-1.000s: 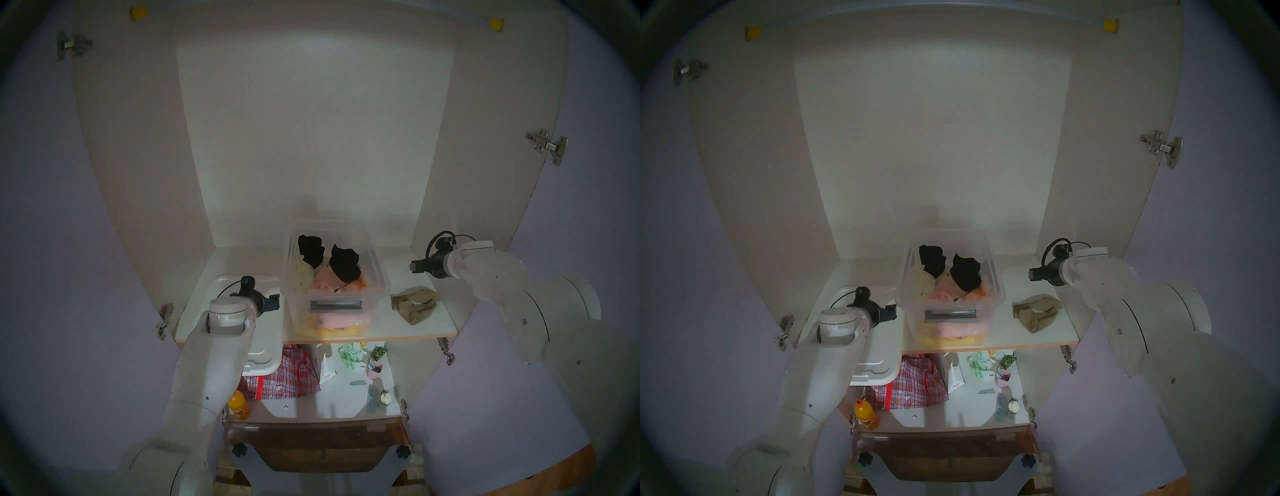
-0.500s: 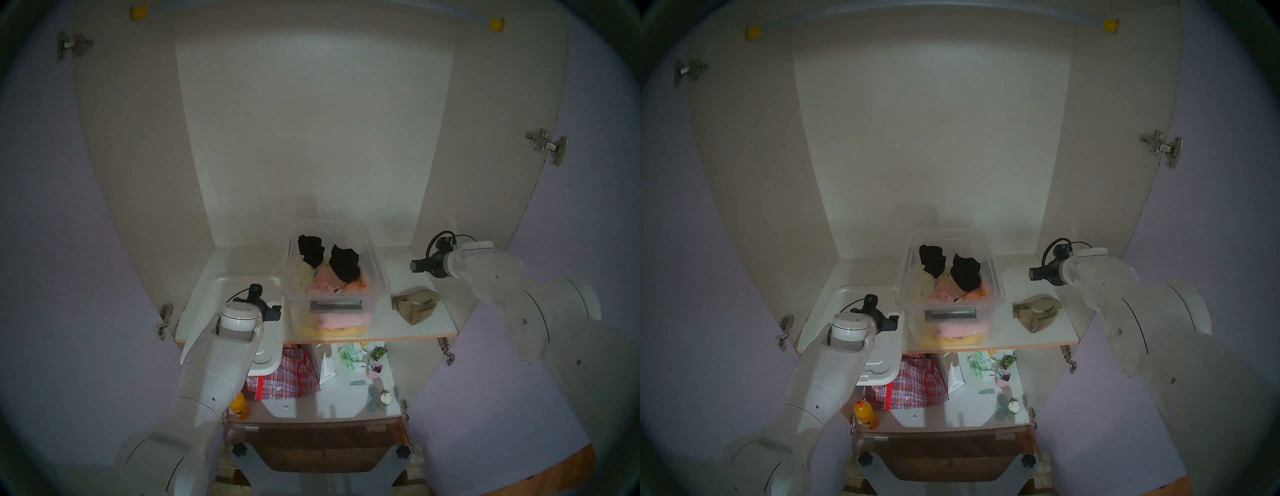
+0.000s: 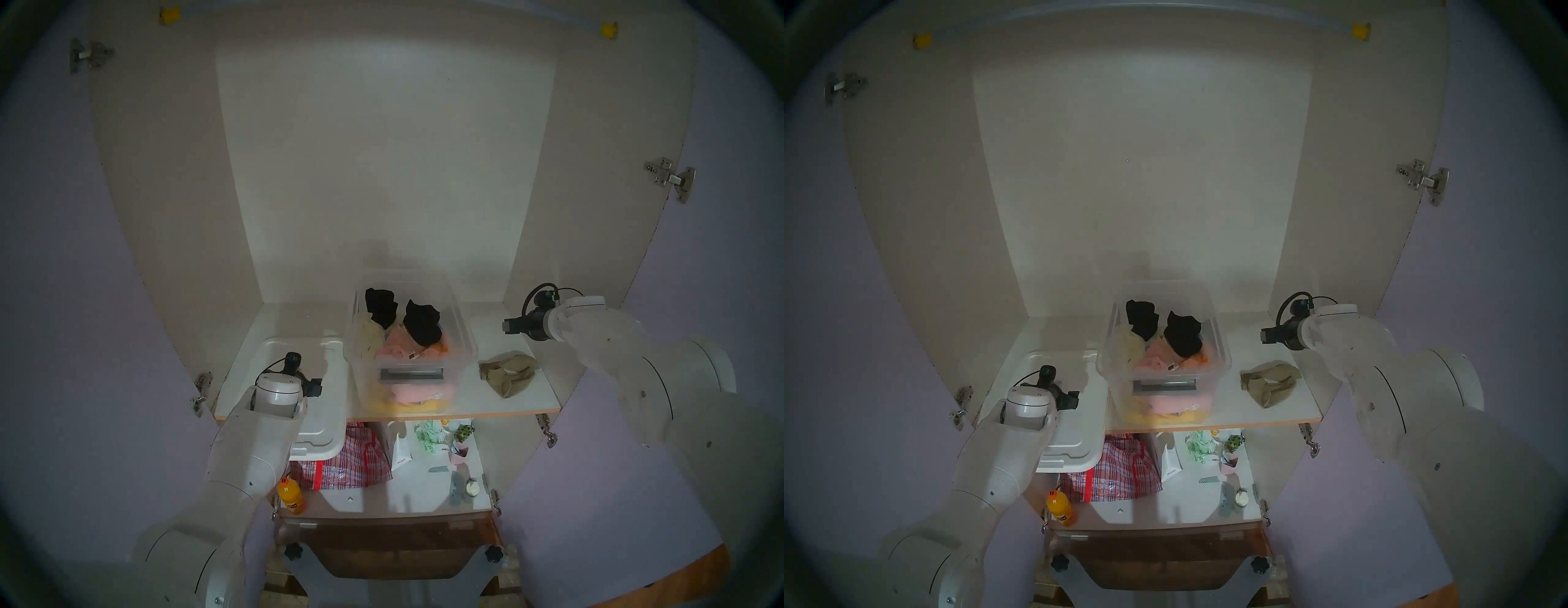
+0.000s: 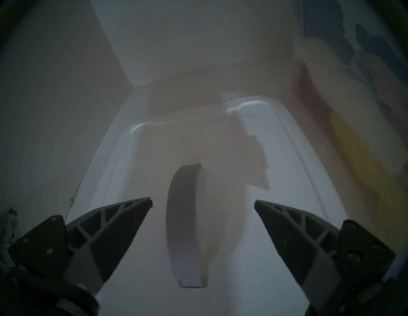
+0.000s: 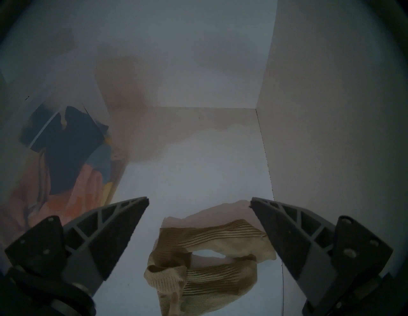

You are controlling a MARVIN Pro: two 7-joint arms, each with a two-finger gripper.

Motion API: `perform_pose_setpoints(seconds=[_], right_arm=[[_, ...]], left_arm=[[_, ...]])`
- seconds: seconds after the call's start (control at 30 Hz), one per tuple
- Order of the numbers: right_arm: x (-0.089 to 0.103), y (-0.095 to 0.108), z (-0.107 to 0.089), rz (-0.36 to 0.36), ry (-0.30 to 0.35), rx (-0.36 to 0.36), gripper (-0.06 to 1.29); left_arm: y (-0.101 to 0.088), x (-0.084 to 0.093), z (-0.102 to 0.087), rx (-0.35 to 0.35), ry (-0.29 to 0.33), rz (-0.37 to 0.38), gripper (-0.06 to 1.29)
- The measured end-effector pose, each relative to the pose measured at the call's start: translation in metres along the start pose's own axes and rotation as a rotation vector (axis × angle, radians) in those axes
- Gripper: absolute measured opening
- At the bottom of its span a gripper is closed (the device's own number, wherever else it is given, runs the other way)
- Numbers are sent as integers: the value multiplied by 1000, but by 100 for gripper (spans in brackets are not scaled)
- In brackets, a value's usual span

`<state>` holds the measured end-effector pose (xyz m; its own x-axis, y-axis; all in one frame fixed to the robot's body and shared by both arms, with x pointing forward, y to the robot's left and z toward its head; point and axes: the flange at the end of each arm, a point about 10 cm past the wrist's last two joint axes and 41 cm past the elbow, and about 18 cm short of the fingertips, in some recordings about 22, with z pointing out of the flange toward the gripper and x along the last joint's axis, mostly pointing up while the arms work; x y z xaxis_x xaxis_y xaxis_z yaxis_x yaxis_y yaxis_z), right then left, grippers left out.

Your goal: Take socks out of the storage bin, place them on top of the cabinet, and put the lid back on the bin

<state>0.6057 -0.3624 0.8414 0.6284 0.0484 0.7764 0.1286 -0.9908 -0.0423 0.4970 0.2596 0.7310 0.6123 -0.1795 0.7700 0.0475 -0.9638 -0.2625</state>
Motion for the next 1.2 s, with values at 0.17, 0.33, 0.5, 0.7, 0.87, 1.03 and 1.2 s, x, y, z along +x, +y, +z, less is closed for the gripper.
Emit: perform_pose_setpoints(seconds=[0.17, 0.33, 0.5, 0.7, 0.87, 1.03, 1.2], right_arm=[[0, 0, 0, 0, 0, 0, 125], [0, 0, 0, 1, 1, -1, 125], [0, 0, 0, 2, 1, -1, 125], [0, 0, 0, 2, 1, -1, 125], [0, 0, 0, 2, 1, -1, 125], [0, 0, 0, 3, 1, -1, 125], [-1, 0, 0, 3, 1, -1, 125]], left_arm=[[-1, -10, 4, 20, -25, 24, 126], [4, -28, 9, 27, -61, 52, 126], [5, -29, 11, 32, -55, 62, 32], [5, -25, 14, 44, -31, 78, 14], [7, -14, 13, 55, 9, 90, 12], [6, 1, 10, 71, 57, 95, 12], [4, 24, 6, 102, 129, 118, 11]])
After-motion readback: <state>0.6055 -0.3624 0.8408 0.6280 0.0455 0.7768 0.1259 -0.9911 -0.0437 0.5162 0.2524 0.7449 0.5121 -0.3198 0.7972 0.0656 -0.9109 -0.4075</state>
